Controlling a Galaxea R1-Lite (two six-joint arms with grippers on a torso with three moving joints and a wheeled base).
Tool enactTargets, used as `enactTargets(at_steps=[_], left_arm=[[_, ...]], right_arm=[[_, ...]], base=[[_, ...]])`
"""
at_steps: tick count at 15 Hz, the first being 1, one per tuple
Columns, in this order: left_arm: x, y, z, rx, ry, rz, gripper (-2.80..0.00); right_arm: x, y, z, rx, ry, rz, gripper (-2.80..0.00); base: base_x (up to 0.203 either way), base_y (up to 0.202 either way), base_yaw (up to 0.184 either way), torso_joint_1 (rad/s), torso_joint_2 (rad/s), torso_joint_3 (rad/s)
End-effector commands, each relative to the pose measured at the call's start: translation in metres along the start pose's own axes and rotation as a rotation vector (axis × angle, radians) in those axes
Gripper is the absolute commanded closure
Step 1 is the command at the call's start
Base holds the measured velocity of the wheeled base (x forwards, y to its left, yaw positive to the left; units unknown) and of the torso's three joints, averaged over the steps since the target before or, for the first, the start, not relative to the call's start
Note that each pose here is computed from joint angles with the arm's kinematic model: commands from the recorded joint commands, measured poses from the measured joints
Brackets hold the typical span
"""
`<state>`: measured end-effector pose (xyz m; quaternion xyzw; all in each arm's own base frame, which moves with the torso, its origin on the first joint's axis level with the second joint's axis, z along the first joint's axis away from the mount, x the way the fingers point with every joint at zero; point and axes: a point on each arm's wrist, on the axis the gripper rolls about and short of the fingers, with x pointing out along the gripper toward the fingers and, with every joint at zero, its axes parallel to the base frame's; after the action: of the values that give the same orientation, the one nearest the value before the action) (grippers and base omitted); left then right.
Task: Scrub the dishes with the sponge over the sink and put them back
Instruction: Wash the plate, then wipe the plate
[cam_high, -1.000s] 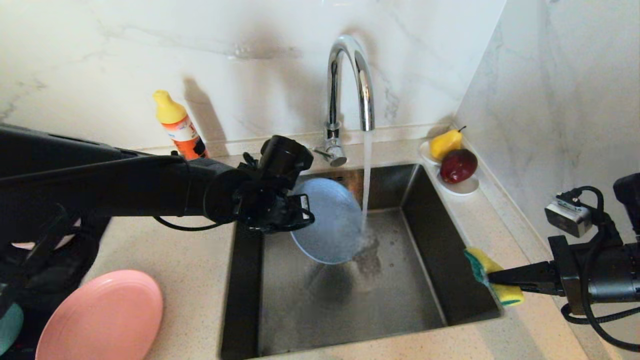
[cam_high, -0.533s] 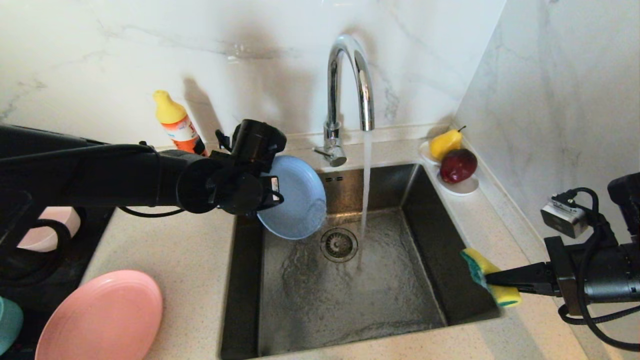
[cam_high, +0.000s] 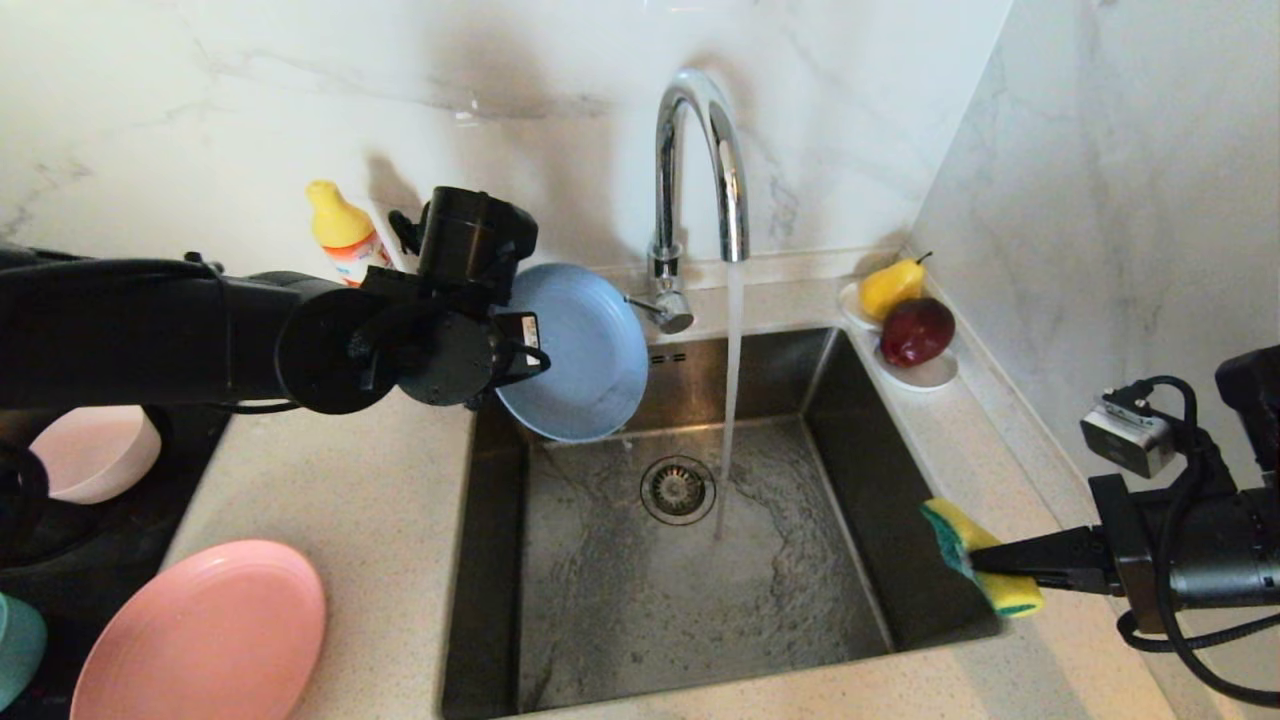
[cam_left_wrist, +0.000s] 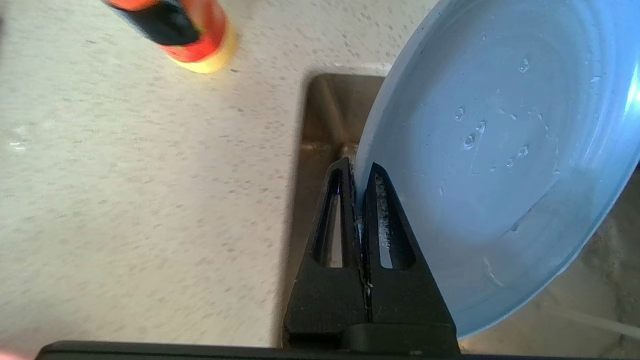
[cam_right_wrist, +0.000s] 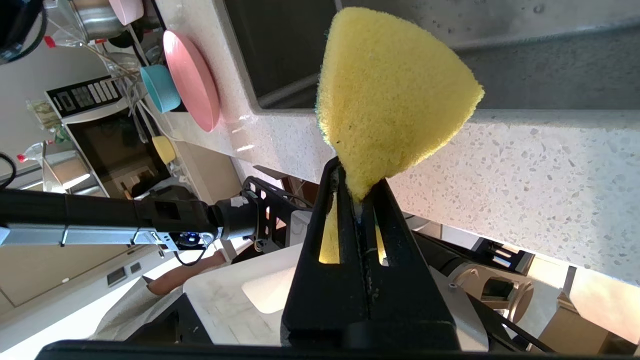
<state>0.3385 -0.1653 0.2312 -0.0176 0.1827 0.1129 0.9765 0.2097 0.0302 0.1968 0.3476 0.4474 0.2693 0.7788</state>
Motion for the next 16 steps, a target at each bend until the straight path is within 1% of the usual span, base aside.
enactTargets(at_steps=[1, 3, 4, 5, 6, 7, 9, 11, 13, 15, 16], left_arm=[[-0.025, 0.016, 0.011, -0.031, -0.032, -0.013, 0.0], [-0.043, 0.03, 0.014, -0.052, -0.045, -0.045, 0.0], [-0.054, 0.038, 0.014, -0.063, -0.05, -0.092, 0.0], [-0.062, 0.045, 0.01, -0.061, -0.049, -0.142, 0.0], [-0.065, 0.049, 0.004, -0.044, -0.047, -0.167, 0.0], [-0.065, 0.05, -0.003, -0.03, -0.05, -0.184, 0.0], [-0.055, 0.046, -0.017, -0.031, -0.075, -0.202, 0.0], [-0.051, 0.045, -0.026, -0.031, -0.074, -0.224, 0.0], [-0.059, 0.051, -0.031, -0.012, -0.058, -0.279, 0.0], [-0.073, 0.062, -0.036, 0.001, -0.046, -0.362, 0.0], [-0.081, 0.068, -0.042, 0.009, -0.027, -0.413, 0.0]], right_arm=[[0.0, 0.001, -0.002, 0.003, 0.006, 0.004, 0.0], [-0.003, 0.004, -0.001, -0.006, -0.002, 0.01, 0.0], [-0.004, 0.007, -0.002, -0.016, -0.003, 0.017, 0.0], [-0.004, 0.009, -0.003, -0.021, -0.003, 0.021, 0.0], [-0.004, 0.009, -0.003, -0.023, -0.003, 0.022, 0.0], [-0.003, 0.009, -0.003, -0.021, -0.001, 0.021, 0.0], [-0.002, 0.007, -0.002, -0.017, 0.004, 0.018, 0.0], [-0.001, 0.01, -0.002, -0.028, 0.005, 0.024, 0.0], [-0.003, 0.019, -0.001, -0.048, 0.011, 0.038, 0.0], [-0.003, 0.033, 0.0, -0.076, 0.033, 0.059, 0.0], [-0.002, 0.043, 0.0, -0.097, 0.055, 0.075, 0.0]], base=[[0.0, 0.0, 0.0, 0.0, 0.0, 0.0], [0.0, 0.0, 0.0, 0.0, 0.0, 0.0], [0.0, 0.0, 0.0, 0.0, 0.0, 0.0], [0.0, 0.0, 0.0, 0.0, 0.0, 0.0], [0.0, 0.0, 0.0, 0.0, 0.0, 0.0], [0.0, 0.0, 0.0, 0.0, 0.0, 0.0], [0.0, 0.0, 0.0, 0.0, 0.0, 0.0], [0.0, 0.0, 0.0, 0.0, 0.0, 0.0], [0.0, 0.0, 0.0, 0.0, 0.0, 0.0], [0.0, 0.0, 0.0, 0.0, 0.0, 0.0], [0.0, 0.0, 0.0, 0.0, 0.0, 0.0]])
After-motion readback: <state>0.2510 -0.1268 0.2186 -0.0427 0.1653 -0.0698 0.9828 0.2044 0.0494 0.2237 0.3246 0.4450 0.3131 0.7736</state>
